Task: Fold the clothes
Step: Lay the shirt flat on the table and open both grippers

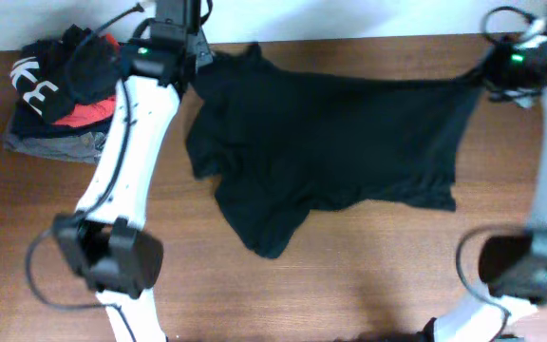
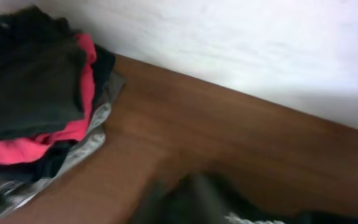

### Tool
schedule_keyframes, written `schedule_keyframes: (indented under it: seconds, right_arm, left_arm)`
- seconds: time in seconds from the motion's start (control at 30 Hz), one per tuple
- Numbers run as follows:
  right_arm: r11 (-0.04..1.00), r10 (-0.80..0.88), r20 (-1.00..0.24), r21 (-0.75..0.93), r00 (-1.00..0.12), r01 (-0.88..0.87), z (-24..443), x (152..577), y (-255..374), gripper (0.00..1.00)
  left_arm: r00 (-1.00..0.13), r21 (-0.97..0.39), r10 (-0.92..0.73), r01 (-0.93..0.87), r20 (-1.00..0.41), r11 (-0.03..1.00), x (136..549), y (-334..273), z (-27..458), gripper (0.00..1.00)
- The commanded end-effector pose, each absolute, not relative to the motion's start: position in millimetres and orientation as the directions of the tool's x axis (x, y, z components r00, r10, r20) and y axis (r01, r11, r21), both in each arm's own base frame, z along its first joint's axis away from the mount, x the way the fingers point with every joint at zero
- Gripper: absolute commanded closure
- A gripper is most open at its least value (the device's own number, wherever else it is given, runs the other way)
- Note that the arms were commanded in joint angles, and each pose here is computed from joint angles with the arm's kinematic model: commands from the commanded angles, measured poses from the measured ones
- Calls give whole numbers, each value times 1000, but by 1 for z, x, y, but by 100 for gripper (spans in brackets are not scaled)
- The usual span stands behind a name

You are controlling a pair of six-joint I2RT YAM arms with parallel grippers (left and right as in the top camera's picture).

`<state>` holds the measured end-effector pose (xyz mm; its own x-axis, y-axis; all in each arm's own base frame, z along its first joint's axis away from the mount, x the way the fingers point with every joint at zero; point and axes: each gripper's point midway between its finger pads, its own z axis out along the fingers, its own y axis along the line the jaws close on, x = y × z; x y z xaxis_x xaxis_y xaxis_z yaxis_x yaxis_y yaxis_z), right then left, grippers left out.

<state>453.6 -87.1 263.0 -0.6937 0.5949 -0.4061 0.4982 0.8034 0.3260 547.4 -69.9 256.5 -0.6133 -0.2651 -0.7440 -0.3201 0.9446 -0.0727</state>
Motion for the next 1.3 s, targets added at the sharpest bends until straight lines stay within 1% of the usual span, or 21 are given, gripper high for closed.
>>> schedule_keyframes:
  seconds: [0.0, 0.03, 0.07, 0.1, 0.2, 0.27, 0.43, 0.53, 0.7, 0.87, 0.97, 1.17, 1.27]
  right_arm:
    - [827, 557, -395, 186, -730, 530, 216, 475, -89, 29]
    - [830, 550, -388, 157, -740, 535, 205, 478, -89, 16]
    - [832, 543, -381, 127, -748, 540, 196, 480, -90, 5]
    - [833, 537, -376, 99, -755, 544, 188, 481, -91, 1]
    - [832, 525, -377, 38, -763, 553, 184, 476, -97, 1]
    - [828, 530, -379, 37, -759, 560, 191, 471, -99, 1]
    - [817, 544, -391, 42, -743, 575, 222, 446, -104, 1]
    - [816, 543, -406, 50, -735, 576, 244, 429, -102, 1]
    - [817, 544, -397, 48, -739, 575, 273, 391, -94, 1]
    - [816, 547, -364, 33, -754, 576, 292, 350, -87, 1]
    - [807, 561, -351, 32, -750, 590, 301, 330, -83, 1]
    - [795, 577, -365, 48, -731, 604, 315, 306, -79, 1]
    - [795, 577, -370, 50, -729, 604, 317, 291, -76, 1]
  left_arm:
    - [-626, -26, -249, -342, -739, 939, 565, -64, 225, 13]
    - [-637, -15, -241, -339, -732, 941, 569, -65, 214, 1]
    - [-647, -2, -228, -331, -728, 944, 572, -65, 207, 1]
    - [-657, 10, -218, -325, -721, 946, 573, -66, 201, 1]
    - [-686, 40, -196, -312, -700, 949, 569, -65, 194, 1]
    - [-694, 45, -193, -309, -694, 950, 562, -65, 200, 1]
    - [-739, 31, -189, -273, -647, 961, 530, -67, 224, 1]
    - [-761, -16, -192, -233, -620, 972, 511, -74, 239, 1]
    - [-836, -46, -182, -185, -518, 982, 460, -79, 254, 1]
    - [-895, -1, -160, -175, -416, 985, 412, -74, 259, 1]
    - [-924, 27, -185, -206, -334, 978, 385, -71, 254, 1]
    - [-931, 90, -272, -301, -245, 949, 354, -58, 250, 1]
    - [-933, 77, -282, -305, -224, 949, 341, -64, 250, 1]
